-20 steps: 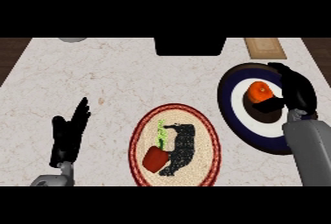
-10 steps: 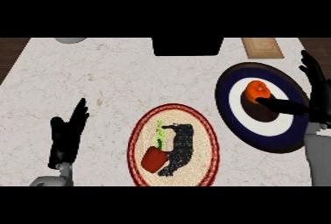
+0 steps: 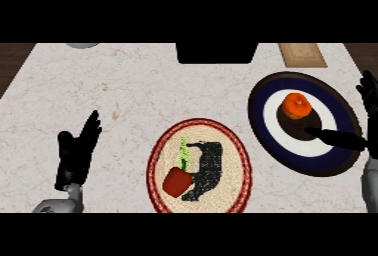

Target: Pick the squash from the placemat and place it in the plate

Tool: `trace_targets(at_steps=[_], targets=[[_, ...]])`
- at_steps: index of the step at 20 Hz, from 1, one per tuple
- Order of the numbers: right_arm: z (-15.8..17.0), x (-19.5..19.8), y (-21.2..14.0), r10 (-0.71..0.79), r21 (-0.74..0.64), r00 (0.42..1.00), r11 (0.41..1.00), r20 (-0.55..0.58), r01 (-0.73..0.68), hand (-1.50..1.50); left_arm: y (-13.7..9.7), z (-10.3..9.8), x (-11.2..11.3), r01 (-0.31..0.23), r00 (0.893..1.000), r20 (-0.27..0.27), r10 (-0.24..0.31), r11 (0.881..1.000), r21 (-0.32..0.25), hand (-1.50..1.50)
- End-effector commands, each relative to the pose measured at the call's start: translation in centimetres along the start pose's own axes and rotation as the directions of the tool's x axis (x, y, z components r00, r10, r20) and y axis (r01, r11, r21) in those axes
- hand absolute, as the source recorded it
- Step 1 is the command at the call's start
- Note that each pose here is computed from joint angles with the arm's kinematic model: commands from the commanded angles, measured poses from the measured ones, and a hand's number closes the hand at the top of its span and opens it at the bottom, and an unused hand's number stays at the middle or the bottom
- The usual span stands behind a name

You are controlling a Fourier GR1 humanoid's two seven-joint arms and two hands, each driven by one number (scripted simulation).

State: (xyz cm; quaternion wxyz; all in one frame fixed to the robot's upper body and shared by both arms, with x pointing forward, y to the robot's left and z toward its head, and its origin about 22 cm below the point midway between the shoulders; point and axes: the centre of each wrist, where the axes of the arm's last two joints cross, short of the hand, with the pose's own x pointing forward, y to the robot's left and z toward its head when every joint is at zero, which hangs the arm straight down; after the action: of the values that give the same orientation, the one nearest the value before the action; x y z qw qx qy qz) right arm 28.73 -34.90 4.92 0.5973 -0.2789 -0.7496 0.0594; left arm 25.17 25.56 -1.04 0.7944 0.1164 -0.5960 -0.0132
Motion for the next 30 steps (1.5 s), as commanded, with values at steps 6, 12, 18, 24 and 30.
trace_targets(at_steps=[6, 12, 18, 24, 30], targets=[[0.2, -2.1, 1.1, 0.011, 0.001, 1.0, 1.0, 0.004, -0.011, -1.5, 0.6, -0.5, -0.3, 0.013, 1.0, -0.015, -0.013, 1.0, 0.002, 0.0], [1.6, -1.3, 3.2, 0.118, -0.057, 0.992, 0.991, -0.04, -0.121, -1.5, 0.5, -0.2, 0.8, 0.004, 1.0, 0.005, -0.004, 1.0, 0.014, 0.0], [2.4, -5.2, 0.7, 0.124, -0.049, 0.99, 0.991, -0.073, -0.127, -1.5, -1.6, -0.6, -0.8, 0.003, 1.0, 0.004, -0.003, 1.0, -0.002, 0.0], [1.6, -3.9, -1.0, 0.144, -0.082, 0.986, 0.985, -0.079, -0.15, -1.5, -2.3, -0.8, 0.6, -0.006, 1.0, 0.015, 0.006, 1.0, -0.003, 0.0], [3.2, -6.6, -1.7, 0.176, -0.105, 0.978, 0.976, -0.115, -0.188, -1.5, -0.4, 0.6, 0.0, 0.007, 1.0, 0.004, -0.007, 1.0, -0.009, 0.0]])
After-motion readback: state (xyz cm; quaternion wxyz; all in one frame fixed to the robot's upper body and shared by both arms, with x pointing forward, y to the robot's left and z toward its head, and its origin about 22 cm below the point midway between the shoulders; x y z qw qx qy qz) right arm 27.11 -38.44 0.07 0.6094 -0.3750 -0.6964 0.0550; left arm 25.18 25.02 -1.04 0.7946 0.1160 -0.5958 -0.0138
